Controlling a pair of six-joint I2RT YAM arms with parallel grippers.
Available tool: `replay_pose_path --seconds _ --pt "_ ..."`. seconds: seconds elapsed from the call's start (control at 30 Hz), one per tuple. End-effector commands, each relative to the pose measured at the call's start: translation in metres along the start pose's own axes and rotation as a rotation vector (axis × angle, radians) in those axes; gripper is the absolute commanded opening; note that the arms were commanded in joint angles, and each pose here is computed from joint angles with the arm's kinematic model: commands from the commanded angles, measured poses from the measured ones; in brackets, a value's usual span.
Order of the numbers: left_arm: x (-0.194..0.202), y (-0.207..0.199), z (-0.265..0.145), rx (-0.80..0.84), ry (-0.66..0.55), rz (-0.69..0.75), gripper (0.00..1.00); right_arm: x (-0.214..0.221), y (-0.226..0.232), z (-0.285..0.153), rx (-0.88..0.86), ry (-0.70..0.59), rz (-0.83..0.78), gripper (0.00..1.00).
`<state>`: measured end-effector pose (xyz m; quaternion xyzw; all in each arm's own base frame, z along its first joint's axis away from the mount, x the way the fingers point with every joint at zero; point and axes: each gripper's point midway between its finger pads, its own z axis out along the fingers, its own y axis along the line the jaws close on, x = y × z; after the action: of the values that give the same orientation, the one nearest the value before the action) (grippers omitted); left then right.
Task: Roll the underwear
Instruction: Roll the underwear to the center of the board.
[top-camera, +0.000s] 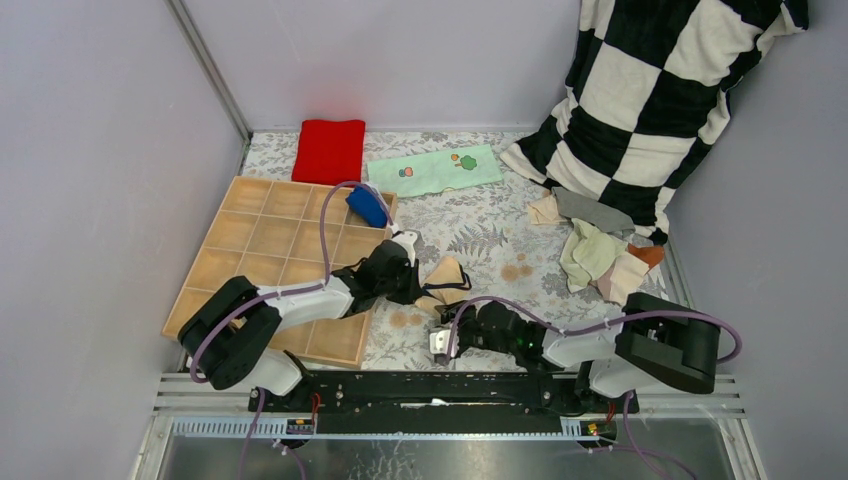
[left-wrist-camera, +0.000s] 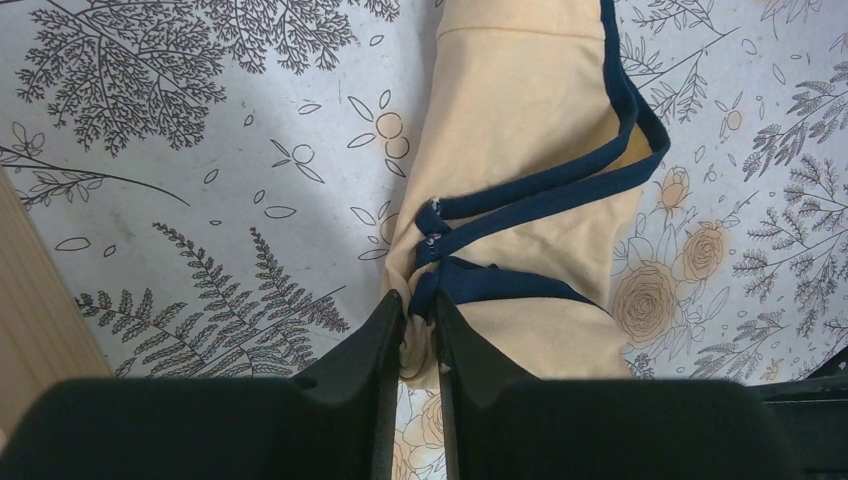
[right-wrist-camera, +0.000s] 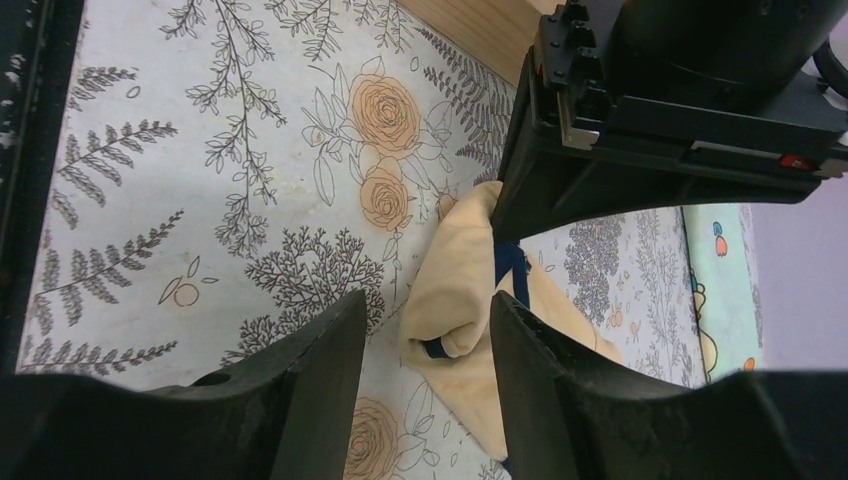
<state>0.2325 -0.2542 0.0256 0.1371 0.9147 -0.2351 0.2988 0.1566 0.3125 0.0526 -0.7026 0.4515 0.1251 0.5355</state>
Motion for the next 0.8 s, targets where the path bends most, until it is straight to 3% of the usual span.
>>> replay_pose_path --seconds 0.0,0.2,0.47,0.77 --pt "-0.005 -0.005 0.001 0.005 0.007 0.019 0.22 -0.011 -0.020 0.011 0.062 -0.013 -0.075 0.56" --pt "-0.006 -0.007 0.001 0.013 0.007 0.021 0.22 0.005 -0.011 0.019 0.035 0.035 -0.106 0.54" --pt "-0.005 -0.009 0.001 0.026 0.011 0.023 0.22 0.021 -0.022 0.020 0.130 0.105 -0.074 0.44" --pt "-0.009 -0.013 -0.002 0.043 -0.006 0.015 0.25 0.033 -0.017 0.019 0.195 0.108 0.049 0.10"
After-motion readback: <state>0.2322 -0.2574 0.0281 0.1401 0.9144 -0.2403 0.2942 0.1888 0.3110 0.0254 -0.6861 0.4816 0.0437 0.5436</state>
